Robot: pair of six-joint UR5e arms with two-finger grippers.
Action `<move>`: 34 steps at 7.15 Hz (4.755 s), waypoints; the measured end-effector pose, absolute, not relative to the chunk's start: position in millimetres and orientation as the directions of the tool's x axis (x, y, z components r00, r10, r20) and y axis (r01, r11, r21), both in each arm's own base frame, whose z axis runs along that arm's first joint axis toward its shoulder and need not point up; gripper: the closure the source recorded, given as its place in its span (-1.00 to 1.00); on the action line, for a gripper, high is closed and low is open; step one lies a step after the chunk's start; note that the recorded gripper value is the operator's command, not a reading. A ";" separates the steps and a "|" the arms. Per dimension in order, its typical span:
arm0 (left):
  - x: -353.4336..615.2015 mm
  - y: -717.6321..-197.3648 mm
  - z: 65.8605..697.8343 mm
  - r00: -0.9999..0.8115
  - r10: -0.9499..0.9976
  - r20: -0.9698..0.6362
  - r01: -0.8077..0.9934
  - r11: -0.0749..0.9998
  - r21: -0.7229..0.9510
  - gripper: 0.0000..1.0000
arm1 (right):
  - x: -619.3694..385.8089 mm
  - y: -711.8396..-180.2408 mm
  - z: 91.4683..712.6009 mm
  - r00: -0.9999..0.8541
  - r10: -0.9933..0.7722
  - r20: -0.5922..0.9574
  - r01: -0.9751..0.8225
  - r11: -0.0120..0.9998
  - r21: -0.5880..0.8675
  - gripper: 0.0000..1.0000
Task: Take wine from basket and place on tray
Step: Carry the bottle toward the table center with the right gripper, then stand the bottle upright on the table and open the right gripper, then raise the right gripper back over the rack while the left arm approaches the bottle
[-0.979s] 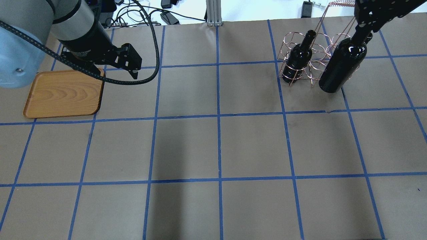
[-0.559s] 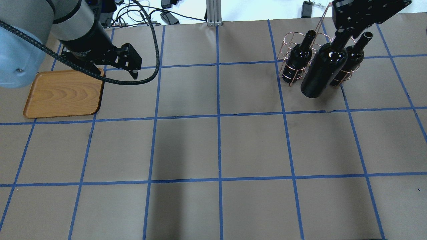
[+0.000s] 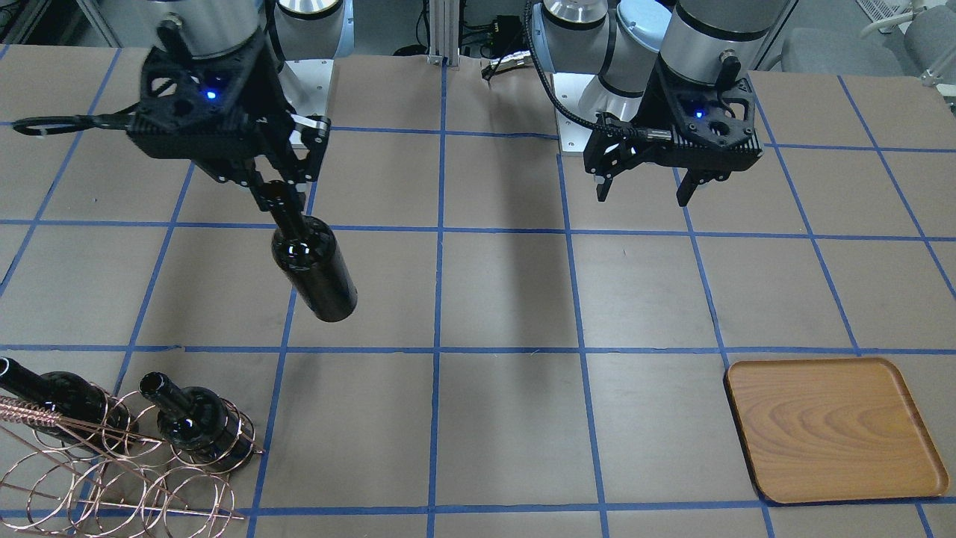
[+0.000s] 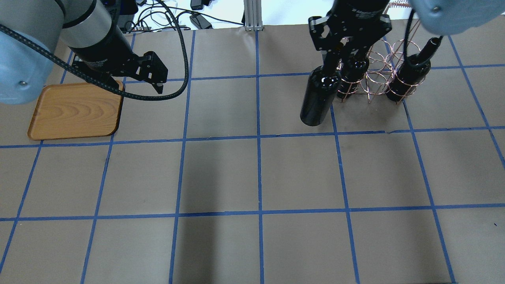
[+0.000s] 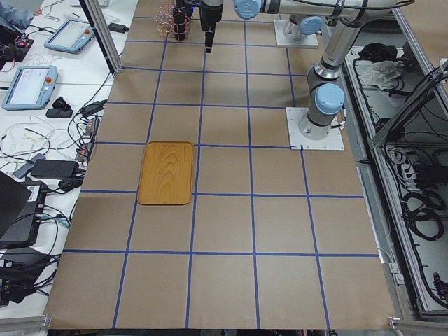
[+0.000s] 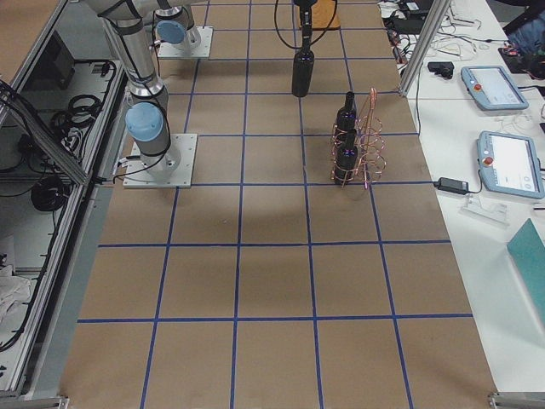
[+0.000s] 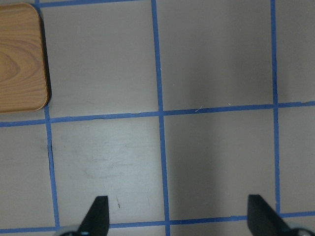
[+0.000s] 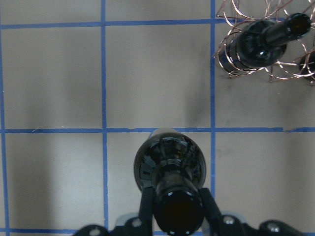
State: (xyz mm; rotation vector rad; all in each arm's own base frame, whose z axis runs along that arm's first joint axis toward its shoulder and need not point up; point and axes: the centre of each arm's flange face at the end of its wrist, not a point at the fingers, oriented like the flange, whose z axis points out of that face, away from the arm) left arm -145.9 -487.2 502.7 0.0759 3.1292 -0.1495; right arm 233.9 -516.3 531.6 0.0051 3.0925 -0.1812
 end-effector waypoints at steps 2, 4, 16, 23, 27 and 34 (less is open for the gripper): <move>-145.3 -487.6 503.0 -0.999 0.046 -0.010 0.047 0.994 -0.096 -1.00 | 300.9 -511.3 501.3 -0.999 0.008 -0.052 0.013 0.994 -0.107 1.00; -145.3 -488.1 501.7 -0.999 0.046 -0.010 0.047 0.994 -0.094 -1.00 | 347.9 -504.1 467.2 -0.999 0.010 -0.050 0.014 0.997 -0.082 1.00; -136.0 -481.2 513.8 -0.996 0.079 -0.033 0.082 0.990 -0.114 -1.00 | 391.0 -474.2 403.4 -1.000 0.018 -0.006 0.018 0.998 -0.054 1.00; -137.2 -482.1 512.7 -0.997 0.074 -0.030 0.076 0.991 -0.114 -1.00 | 392.6 -473.4 400.8 -0.999 0.039 -0.012 0.040 0.998 -0.043 1.00; -136.9 -482.2 512.7 -0.997 0.071 -0.030 0.074 0.991 -0.114 -1.00 | 394.1 -472.5 400.9 -0.999 0.040 -0.025 0.041 0.999 -0.035 -1.00; -152.6 -481.5 507.5 -0.997 -0.073 -0.010 -0.071 0.992 -0.106 -1.00 | 333.6 -482.7 465.4 -0.999 -0.024 -0.047 -0.019 0.994 -0.110 -1.00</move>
